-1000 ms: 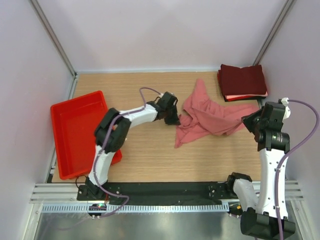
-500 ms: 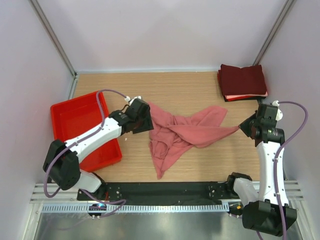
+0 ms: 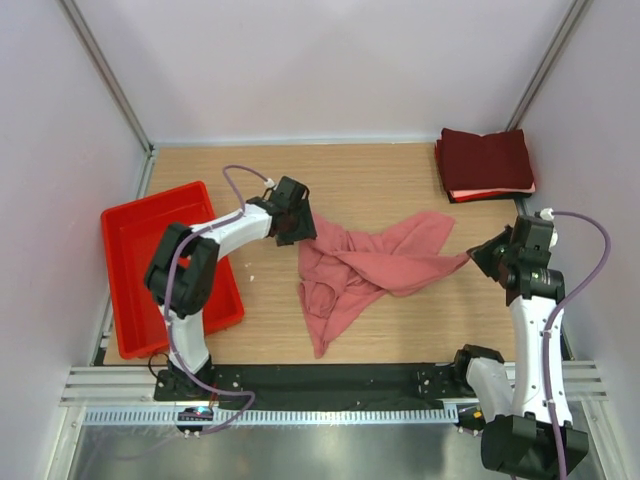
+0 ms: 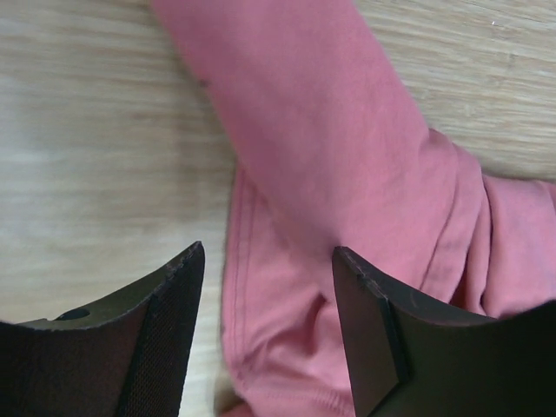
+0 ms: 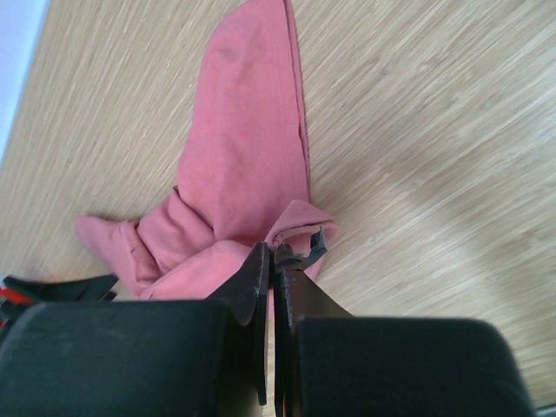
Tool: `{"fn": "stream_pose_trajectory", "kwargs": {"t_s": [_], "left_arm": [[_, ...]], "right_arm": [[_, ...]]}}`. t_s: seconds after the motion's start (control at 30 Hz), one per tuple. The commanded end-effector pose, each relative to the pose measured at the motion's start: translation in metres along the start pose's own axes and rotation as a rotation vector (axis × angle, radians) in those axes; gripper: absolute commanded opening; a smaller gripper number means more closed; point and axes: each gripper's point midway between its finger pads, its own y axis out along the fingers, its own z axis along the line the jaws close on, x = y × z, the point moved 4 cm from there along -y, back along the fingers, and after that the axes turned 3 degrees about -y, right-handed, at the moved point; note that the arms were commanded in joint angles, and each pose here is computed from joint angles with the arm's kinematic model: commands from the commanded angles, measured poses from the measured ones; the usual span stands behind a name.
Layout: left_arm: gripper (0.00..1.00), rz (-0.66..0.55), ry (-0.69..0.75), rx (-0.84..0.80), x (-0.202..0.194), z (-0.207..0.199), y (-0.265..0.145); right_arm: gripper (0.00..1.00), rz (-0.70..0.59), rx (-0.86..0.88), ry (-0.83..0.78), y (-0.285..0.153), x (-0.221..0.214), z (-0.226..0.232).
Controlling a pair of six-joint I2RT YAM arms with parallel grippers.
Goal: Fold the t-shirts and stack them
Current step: Flatten the tshirt out
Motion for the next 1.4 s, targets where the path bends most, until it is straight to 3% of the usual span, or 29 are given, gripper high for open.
{"fn": "stream_pose_trajectory", "kwargs": {"t_s": [0.0,0.53,0.9,1.0,1.23,1.37], "left_arm": [[0.61,-0.069,0.018,-0.144,0.024,-0.036,0.012],[0.42,-0.107,-0.023,-0.207,0.058,-0.078,0.037],[0.42,-0.029,0.051,-0.361,0.055,-0.117,0.06],[0.43,-0.031,0.091,-0.403,0.06,-0.124,0.046],[0.5,-0.097,0.156,-0.326,0.085,-0.1,0.0],[0.5,-0.086,0.139,-0.3,0.098,-0.077,0.006]], "right_arm": [[0.01,-0.024,0.102,0.039,-0.001,0.003,0.015],[0.01,-0.034,0.056,-0.015,0.006,0.01,0.01],[0.01,-0.029,0.037,-0.007,0.013,0.003,0.002],[0.01,-0.032,0.021,-0.018,0.011,0.005,0.001],[0.01,-0.031,0.001,-0.026,0.011,0.003,-0.003],[0.01,-0.028,0.016,-0.016,0.012,-0.001,-0.004]]}}
